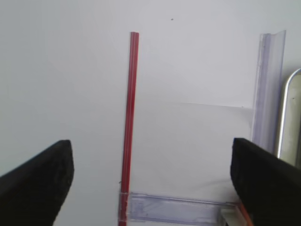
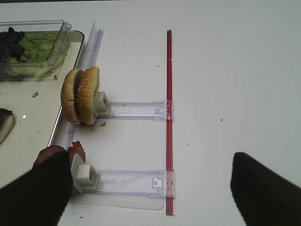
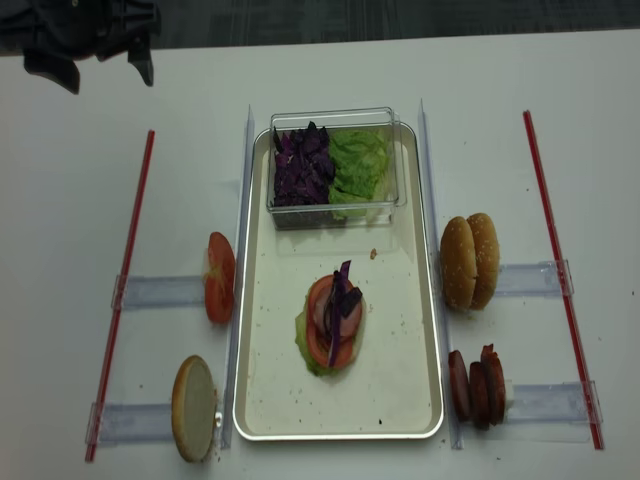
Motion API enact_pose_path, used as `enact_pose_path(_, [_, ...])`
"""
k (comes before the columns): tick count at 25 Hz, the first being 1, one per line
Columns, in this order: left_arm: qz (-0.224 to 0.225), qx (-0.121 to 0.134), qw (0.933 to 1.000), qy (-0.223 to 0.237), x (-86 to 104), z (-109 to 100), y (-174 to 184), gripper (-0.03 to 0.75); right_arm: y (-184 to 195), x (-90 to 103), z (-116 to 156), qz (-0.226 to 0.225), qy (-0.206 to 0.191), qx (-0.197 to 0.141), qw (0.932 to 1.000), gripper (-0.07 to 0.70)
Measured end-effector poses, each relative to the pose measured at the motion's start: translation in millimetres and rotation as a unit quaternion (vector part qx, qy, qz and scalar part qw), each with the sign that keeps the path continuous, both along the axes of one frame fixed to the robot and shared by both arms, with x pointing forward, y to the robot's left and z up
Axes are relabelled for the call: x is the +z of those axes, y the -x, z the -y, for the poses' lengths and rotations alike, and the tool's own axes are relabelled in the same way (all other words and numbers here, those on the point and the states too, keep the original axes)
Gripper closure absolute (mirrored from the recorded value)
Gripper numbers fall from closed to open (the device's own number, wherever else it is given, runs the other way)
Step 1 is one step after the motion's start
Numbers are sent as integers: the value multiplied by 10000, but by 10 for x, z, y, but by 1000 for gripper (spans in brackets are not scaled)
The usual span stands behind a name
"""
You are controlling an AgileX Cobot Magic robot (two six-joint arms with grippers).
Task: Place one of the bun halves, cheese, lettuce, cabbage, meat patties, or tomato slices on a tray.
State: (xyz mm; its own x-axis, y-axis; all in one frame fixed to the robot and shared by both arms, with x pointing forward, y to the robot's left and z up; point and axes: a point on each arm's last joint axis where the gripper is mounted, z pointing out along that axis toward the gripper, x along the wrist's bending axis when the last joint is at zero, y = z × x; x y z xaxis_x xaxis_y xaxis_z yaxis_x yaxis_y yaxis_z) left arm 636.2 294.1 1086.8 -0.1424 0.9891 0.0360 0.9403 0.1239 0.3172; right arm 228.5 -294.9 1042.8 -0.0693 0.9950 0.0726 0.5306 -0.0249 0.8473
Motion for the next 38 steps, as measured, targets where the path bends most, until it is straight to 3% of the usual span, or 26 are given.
enact_pose_path(5, [-27, -103, 9999, -85, 0, -125, 1, 95, 0, 0, 0, 0, 0, 0, 10000, -60])
enact_pose_path(20, [-49, -303, 9995, 11, -3, -105, 2, 94, 0, 0, 0, 0, 0, 0, 10000, -61])
enact_pose_path(24, [57, -305, 9995, 20, 83, -103, 50, 94, 0, 0, 0, 0, 0, 0, 10000, -61])
enact_pose_path(27, [67, -305, 9995, 20, 130, -104, 149, 94, 0, 0, 0, 0, 0, 0, 10000, -61])
enact_pose_path(38, [-479, -305, 9984, 16, -20, -110, 798, 94, 0, 0, 0, 0, 0, 0, 10000, -61])
